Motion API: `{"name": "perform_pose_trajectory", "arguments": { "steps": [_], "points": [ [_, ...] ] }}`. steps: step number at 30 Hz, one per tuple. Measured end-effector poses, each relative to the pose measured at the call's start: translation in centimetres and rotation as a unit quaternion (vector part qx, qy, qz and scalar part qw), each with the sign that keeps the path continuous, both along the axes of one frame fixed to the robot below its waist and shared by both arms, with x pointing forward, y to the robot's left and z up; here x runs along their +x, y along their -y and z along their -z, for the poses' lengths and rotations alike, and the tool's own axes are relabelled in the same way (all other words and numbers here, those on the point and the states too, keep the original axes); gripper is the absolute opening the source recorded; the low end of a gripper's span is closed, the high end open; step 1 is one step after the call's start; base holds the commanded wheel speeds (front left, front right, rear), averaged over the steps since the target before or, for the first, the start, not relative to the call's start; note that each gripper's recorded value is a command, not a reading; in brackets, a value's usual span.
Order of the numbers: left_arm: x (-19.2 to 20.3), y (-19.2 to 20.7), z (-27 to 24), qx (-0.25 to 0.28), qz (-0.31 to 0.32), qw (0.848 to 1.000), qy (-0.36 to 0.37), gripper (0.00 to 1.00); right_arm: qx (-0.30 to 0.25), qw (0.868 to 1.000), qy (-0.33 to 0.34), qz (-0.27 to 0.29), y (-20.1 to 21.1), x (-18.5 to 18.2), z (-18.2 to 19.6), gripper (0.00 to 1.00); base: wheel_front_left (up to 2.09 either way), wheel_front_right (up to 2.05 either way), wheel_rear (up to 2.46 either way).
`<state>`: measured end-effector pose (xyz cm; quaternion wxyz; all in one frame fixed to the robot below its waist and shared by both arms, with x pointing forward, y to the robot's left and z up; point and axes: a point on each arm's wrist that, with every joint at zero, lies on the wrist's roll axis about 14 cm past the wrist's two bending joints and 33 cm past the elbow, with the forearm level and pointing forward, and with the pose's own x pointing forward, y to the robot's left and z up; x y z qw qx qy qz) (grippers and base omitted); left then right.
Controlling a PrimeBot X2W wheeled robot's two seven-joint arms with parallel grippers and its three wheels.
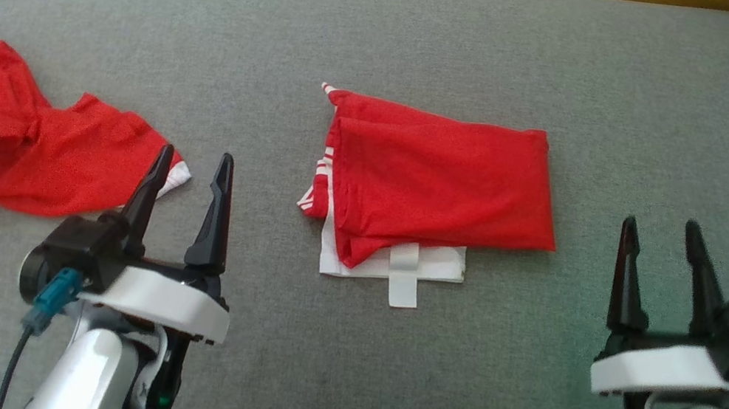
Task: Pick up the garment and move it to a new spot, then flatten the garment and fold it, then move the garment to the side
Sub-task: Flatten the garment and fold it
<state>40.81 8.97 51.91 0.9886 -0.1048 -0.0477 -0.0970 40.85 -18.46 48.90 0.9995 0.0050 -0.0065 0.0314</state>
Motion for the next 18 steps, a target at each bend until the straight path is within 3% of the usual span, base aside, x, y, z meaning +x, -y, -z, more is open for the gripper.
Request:
{"name": "perform_pose_trajectory", "arguments": {
  "steps": [18],
  "points": [
    [-0.5, 0.0, 1.1, 0.001, 0.001, 1.0, -0.016, 1.0, 0.034, 0.999, -0.012, 0.008, 0.0, -1.0, 0.9, 1.0, 0.0, 0.0, 0.0]
  ]
}}
